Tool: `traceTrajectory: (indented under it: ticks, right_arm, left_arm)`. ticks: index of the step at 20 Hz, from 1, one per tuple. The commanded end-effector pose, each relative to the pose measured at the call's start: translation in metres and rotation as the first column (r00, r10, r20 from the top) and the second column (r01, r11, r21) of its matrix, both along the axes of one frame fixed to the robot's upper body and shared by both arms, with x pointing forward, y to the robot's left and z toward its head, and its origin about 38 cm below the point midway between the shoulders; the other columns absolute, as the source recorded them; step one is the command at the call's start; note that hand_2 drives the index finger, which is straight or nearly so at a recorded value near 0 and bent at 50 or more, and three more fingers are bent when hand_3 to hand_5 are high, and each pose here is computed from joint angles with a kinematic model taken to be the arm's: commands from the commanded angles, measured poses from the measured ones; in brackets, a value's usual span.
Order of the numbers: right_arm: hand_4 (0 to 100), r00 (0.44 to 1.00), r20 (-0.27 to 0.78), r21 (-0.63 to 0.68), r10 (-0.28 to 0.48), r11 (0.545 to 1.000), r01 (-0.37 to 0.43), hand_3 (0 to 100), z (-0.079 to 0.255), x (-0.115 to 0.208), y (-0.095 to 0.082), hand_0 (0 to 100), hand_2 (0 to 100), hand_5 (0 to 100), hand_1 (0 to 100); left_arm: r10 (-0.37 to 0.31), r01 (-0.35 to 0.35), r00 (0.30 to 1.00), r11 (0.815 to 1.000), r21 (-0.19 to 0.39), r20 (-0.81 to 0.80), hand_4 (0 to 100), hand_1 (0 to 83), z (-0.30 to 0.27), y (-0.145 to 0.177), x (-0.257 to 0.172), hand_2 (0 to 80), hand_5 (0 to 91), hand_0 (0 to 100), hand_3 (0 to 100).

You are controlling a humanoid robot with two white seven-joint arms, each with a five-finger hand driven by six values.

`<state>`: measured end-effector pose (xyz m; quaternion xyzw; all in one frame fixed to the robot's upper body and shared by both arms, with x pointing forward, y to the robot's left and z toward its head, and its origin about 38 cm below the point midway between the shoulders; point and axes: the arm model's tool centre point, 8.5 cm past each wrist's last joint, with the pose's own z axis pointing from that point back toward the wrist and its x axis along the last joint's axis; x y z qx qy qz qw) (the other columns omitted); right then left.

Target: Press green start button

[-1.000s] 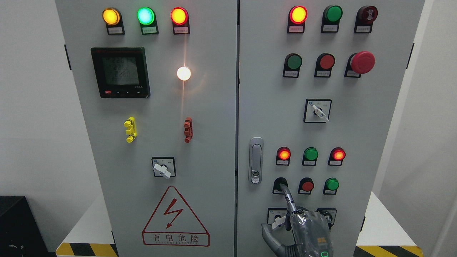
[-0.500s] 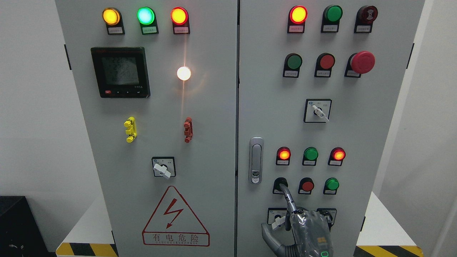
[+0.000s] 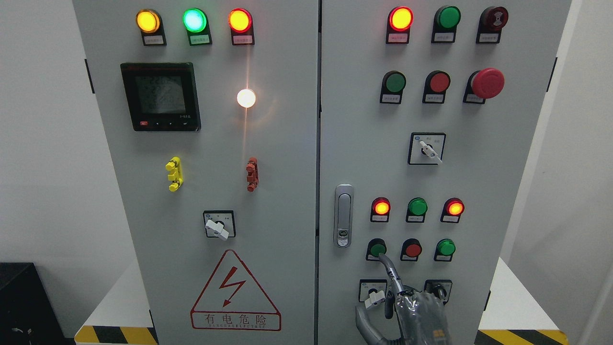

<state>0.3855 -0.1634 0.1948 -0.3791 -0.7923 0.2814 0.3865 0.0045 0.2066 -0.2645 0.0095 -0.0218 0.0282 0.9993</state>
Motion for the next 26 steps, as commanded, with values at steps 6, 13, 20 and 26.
traceTrajectory:
  ticks: [6,13,20,26]
  right_arm:
    - [77,0.994,0.051,0.280,0.100,0.954,-0.110,75,0.017,-0.037,-0.001,50,0,87,37]
    - [48,0.984,0.042,0.458,0.170,0.873,-0.171,45,0.011,-0.058,-0.003,18,0,55,28]
    - [11,0.957,0.027,0.577,0.288,0.777,-0.250,15,0.008,-0.074,-0.001,0,0,8,17]
    - [0,0.951,0.030,0.619,0.307,0.742,-0.259,1,0.006,-0.078,-0.001,0,0,0,12]
  left_arm:
    - [-0.002,0.002,0.999,1.000,-0.002,0.050,0,55.6,0.000,-0.001,0.024,0.0,0.0,12,0]
    - [-0.002,0.002,0.999,1.000,-0.001,0.050,0,55.6,0.000,0.000,0.024,0.0,0.0,12,0]
    - [-0.002,0.002,0.999,1.000,-0.002,0.050,0,55.6,0.000,-0.001,0.024,0.0,0.0,12,0]
    - [-0.002,0.002,0.999,1.000,-0.002,0.050,0,55.6,0.000,-0.001,0.024,0.0,0.0,12,0]
